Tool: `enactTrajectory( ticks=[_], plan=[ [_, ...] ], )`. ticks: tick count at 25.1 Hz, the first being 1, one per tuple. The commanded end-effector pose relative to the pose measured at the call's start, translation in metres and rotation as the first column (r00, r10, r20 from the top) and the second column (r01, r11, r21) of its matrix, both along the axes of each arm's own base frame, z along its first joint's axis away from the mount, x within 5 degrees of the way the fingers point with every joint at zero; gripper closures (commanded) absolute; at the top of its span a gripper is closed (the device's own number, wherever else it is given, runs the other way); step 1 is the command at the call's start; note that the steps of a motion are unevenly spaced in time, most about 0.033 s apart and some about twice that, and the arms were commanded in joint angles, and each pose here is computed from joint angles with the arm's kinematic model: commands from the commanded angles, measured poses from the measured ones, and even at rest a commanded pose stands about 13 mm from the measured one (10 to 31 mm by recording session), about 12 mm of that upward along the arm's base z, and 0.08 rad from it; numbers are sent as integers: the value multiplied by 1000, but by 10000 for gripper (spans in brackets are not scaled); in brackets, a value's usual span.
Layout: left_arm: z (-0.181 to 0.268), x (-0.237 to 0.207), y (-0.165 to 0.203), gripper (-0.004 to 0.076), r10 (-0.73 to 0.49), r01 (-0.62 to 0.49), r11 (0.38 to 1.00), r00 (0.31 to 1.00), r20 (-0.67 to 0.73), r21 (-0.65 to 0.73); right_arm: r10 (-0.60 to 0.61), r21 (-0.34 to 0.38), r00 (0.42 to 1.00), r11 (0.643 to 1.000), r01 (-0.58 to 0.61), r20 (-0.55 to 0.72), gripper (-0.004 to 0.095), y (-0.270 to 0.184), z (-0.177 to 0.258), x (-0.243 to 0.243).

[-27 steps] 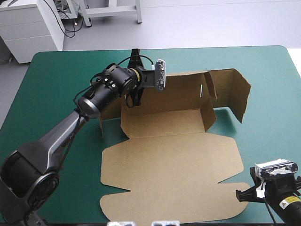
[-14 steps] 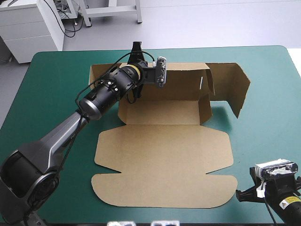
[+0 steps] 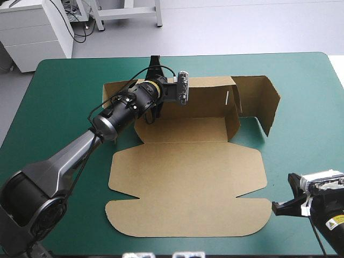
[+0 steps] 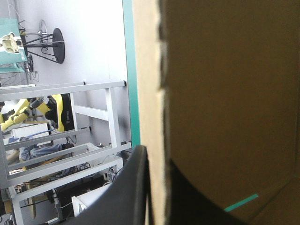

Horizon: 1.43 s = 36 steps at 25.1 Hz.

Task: Fold the box

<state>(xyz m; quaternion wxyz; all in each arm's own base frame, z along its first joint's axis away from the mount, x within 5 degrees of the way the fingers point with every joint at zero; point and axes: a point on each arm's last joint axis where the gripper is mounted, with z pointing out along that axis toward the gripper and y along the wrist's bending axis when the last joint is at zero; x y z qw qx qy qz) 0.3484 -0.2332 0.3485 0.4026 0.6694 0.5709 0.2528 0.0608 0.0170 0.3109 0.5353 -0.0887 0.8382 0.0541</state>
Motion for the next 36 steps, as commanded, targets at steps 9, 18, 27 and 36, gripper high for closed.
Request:
enactTrajectory(
  ticks=[9, 18, 27, 36],
  plan=[
    [20, -10, 3, 731, 21, -14, 989, 999, 47, -148, 7, 57, 992, 998, -15, 130, 925, 2, 122, 79],
    [20, -10, 3, 731, 37, -30, 983, 999, 37, -181, 127, 75, 990, 990, -122, -57, 926, 12, 184, 194],
    [19, -11, 4, 731, 49, -44, 983, 999, 21, -181, 179, 153, 903, 980, -128, -390, 925, 37, 120, 336],
    [18, -11, 5, 731, 57, -54, 985, 998, 9, -166, 147, 18, 858, 987, -159, -492, 926, 72, 87, 341]
  ],
)
